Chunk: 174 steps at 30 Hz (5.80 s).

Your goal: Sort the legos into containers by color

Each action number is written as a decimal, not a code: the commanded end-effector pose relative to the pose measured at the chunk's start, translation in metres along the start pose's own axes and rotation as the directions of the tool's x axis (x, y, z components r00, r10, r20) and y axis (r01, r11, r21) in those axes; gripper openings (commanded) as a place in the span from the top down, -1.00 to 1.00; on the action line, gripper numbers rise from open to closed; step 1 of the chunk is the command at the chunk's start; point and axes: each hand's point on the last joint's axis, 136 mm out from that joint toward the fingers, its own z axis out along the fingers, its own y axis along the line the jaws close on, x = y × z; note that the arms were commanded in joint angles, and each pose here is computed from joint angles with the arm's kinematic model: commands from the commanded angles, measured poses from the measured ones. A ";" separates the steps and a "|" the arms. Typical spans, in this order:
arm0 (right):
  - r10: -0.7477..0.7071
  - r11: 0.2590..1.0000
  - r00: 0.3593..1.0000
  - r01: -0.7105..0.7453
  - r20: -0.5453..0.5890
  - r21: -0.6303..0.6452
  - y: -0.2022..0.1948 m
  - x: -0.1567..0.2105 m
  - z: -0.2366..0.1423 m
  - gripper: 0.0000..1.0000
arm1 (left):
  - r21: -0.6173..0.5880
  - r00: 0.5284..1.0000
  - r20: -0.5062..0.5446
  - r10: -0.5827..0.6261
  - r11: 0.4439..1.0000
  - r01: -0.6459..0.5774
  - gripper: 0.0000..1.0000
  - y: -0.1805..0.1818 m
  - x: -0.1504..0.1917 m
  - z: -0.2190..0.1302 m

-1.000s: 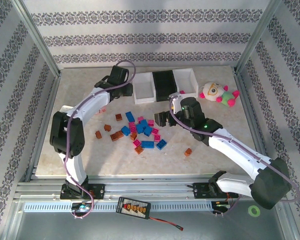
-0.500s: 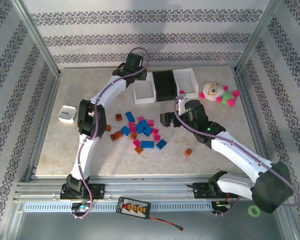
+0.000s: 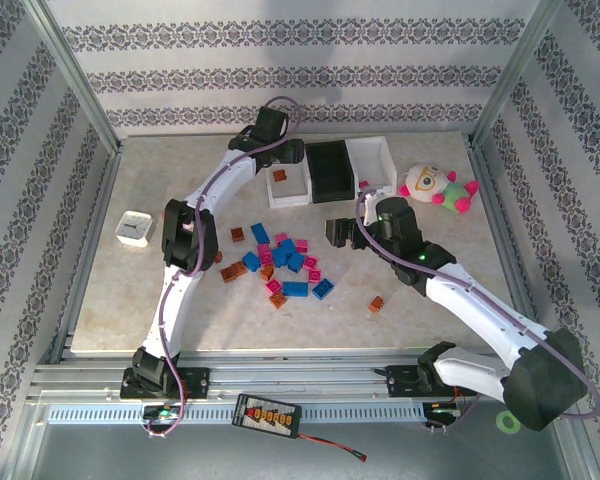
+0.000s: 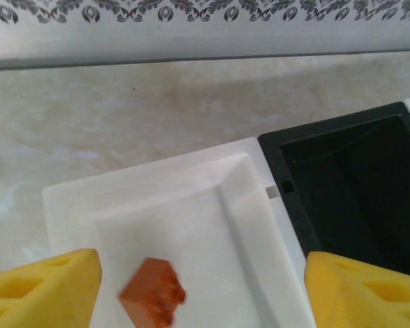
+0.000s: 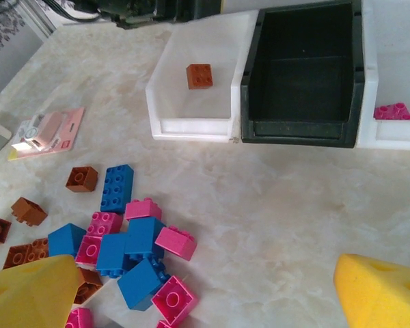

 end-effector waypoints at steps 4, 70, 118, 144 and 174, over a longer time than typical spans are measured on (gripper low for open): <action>-0.007 0.999 0.986 0.014 -0.167 0.039 0.001 0.024 0.026 -0.93 | 0.061 0.991 0.135 0.012 0.998 -0.020 -0.99 -0.019 -0.042 -0.087; 0.168 0.949 0.985 -0.168 0.024 0.268 -0.068 -0.090 0.153 0.55 | 0.381 0.832 0.401 0.384 0.756 -0.532 -0.99 -0.073 0.169 -0.269; -0.033 0.998 0.981 0.021 -0.193 -0.063 0.040 0.043 0.068 -0.81 | -0.347 0.925 -0.211 -0.317 0.909 0.232 -0.82 0.116 0.218 -0.170; 0.001 0.999 0.987 -0.006 -0.159 -0.032 0.045 0.042 0.056 -0.82 | -0.342 0.864 -0.308 -0.399 0.893 0.291 0.53 0.108 0.212 -0.083; 0.051 0.994 0.999 -0.052 0.011 0.100 0.010 0.020 0.022 -0.84 | -0.081 0.989 -0.091 -0.117 0.991 0.110 0.53 0.008 0.015 -0.015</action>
